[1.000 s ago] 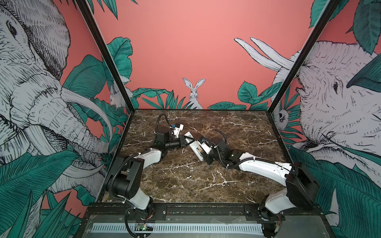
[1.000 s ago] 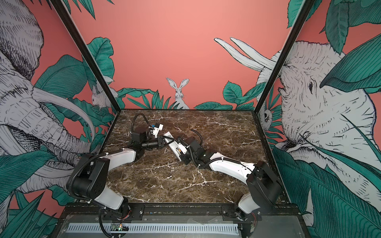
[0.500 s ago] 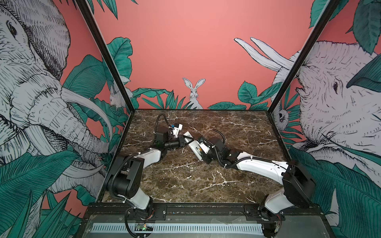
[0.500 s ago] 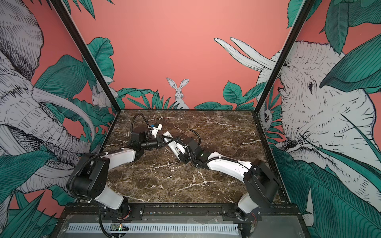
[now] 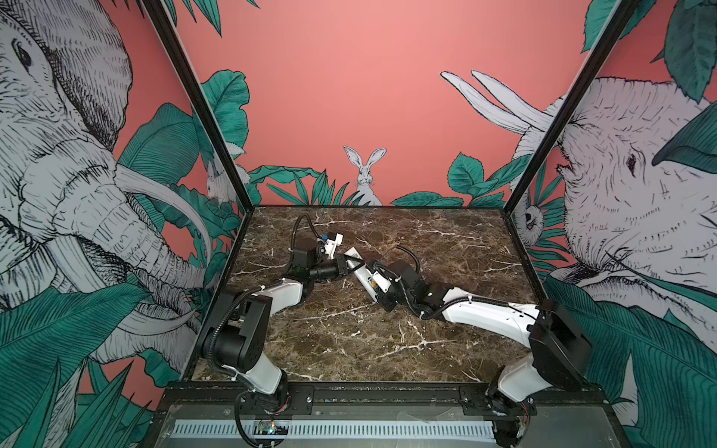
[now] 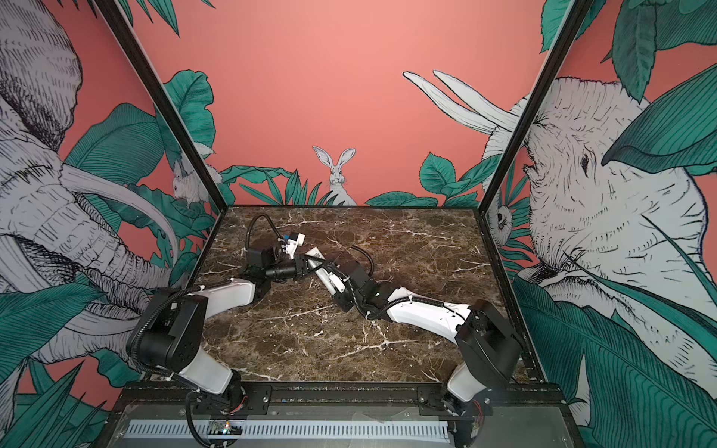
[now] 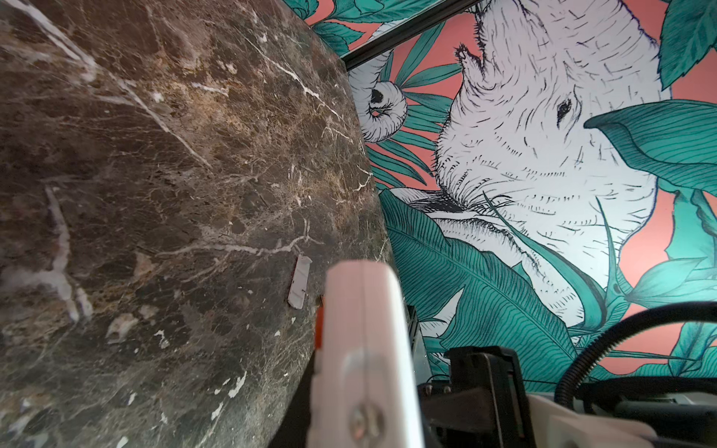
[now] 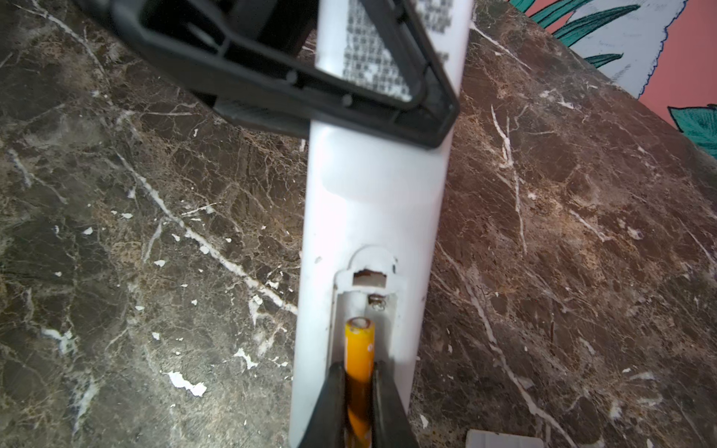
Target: Load the batteries into the remote control
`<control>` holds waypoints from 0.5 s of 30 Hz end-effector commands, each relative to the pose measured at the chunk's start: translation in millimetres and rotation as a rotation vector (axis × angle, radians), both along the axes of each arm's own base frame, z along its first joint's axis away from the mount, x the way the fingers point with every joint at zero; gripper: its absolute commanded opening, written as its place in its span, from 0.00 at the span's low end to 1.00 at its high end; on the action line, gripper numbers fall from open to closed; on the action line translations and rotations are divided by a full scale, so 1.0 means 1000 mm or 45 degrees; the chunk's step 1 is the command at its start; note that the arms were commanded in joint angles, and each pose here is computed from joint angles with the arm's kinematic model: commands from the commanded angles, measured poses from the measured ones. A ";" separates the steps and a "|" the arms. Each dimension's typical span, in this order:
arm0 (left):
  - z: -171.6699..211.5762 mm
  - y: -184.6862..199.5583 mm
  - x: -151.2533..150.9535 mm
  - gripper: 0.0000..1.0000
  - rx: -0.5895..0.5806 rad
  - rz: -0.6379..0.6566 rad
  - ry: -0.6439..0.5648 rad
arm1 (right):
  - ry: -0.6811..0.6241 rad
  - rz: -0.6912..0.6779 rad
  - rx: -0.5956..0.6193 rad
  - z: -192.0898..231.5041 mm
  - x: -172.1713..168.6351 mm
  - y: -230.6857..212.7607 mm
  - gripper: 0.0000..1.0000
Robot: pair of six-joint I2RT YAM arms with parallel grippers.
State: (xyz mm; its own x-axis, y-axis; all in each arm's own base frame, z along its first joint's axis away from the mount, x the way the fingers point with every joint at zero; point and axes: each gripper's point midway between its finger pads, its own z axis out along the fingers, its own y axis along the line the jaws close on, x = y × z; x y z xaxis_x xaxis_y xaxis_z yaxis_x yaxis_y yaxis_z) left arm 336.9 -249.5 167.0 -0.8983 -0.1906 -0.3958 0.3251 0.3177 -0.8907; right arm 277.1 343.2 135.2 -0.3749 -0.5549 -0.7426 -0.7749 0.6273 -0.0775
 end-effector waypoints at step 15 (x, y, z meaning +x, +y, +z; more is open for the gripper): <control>0.011 0.008 0.002 0.15 0.025 0.028 -0.074 | 0.066 -0.145 -0.086 -0.003 0.011 -0.001 0.11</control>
State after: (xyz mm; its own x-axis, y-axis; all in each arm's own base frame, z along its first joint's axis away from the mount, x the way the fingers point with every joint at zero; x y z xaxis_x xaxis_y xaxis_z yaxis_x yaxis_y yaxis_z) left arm 342.6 -243.7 164.6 -0.8895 -0.2107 -0.4055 0.3224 0.3397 -0.8836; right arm 288.4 344.9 134.2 -0.4408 -0.5475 -0.7113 -0.7235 0.6858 -0.0795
